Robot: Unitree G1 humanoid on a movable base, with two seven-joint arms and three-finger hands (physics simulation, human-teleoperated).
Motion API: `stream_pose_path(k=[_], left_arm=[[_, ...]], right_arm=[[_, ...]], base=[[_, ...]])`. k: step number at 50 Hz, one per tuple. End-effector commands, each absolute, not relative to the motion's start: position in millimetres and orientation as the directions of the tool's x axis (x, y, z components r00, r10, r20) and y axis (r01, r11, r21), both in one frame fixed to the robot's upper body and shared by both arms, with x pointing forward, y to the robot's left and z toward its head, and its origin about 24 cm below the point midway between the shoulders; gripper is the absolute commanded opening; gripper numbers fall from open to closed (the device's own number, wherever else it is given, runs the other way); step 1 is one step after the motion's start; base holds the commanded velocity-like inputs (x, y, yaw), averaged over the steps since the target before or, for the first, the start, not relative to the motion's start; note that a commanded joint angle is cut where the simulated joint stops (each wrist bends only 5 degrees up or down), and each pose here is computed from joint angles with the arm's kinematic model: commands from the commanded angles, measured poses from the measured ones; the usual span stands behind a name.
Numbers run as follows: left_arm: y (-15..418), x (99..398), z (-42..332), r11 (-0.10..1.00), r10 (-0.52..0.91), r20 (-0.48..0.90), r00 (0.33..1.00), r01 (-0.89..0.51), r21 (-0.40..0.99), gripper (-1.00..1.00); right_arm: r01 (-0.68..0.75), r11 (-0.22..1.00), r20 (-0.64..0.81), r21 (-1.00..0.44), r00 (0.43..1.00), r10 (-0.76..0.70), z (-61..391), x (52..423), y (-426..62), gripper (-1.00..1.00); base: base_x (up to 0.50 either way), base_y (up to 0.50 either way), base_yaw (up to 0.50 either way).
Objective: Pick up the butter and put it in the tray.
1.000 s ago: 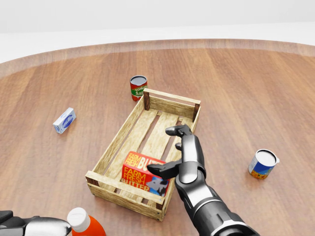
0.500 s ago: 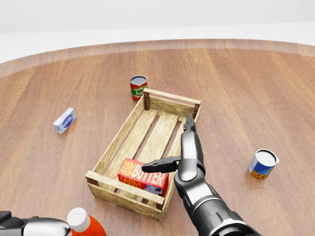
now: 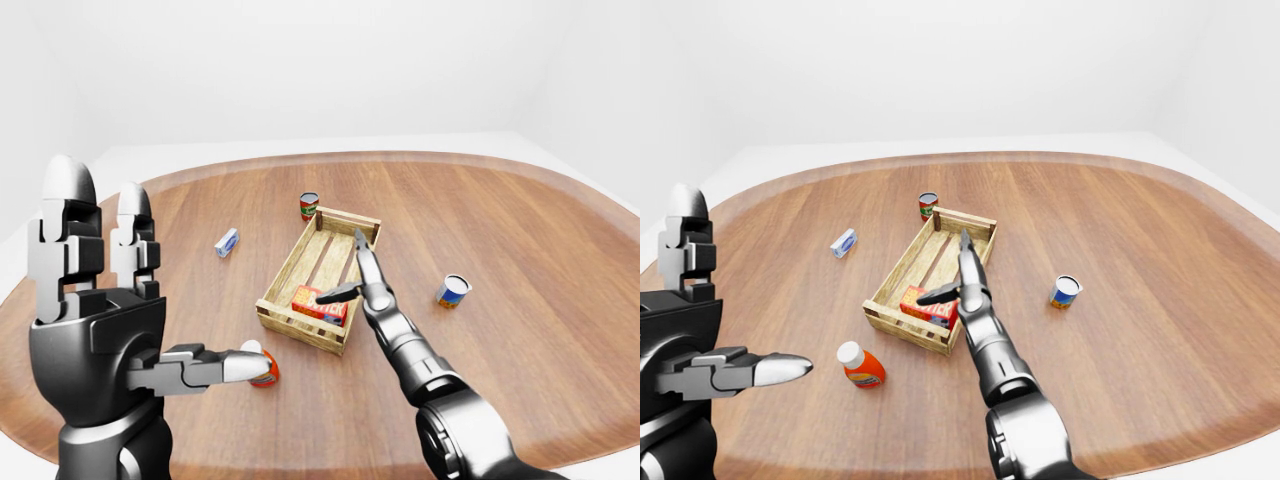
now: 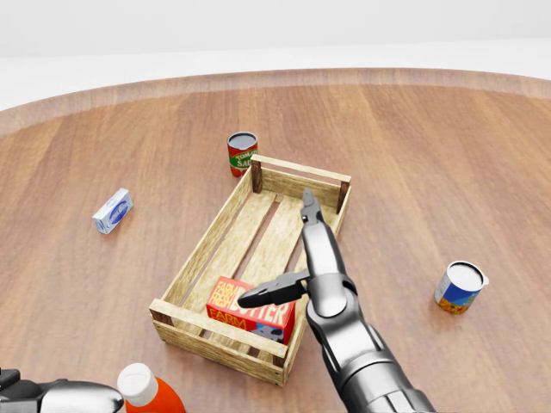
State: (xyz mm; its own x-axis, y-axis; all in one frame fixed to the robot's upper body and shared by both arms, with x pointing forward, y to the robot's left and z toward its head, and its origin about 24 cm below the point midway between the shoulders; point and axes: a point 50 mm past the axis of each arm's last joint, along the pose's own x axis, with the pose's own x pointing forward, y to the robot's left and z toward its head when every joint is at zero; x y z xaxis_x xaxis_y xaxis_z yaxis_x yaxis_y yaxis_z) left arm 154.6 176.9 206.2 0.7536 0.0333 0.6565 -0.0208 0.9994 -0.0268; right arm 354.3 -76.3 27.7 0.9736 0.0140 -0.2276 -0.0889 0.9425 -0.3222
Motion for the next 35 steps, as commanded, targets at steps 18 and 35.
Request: stream_pose_path(k=[18, 35], left_arm=[[176.8, 173.7, 192.3, 0.998, 0.057, 0.6, 0.798, -0.031, -0.054, 1.0], [176.1, 173.1, 192.2, 0.998, 0.053, 0.599, 0.799, -0.026, -0.054, 1.0]], right_arm=[[-0.214, 0.891, 0.254, -0.4, 0.908, 0.332, 125.6, 242.0, -90.4, 1.0], [-0.179, 0.93, 0.204, -0.321, 0.946, 0.252, 120.5, 172.2, -133.7, 1.0]], base=[[0.0, 0.0, 0.0], [0.0, 0.0, 0.0]])
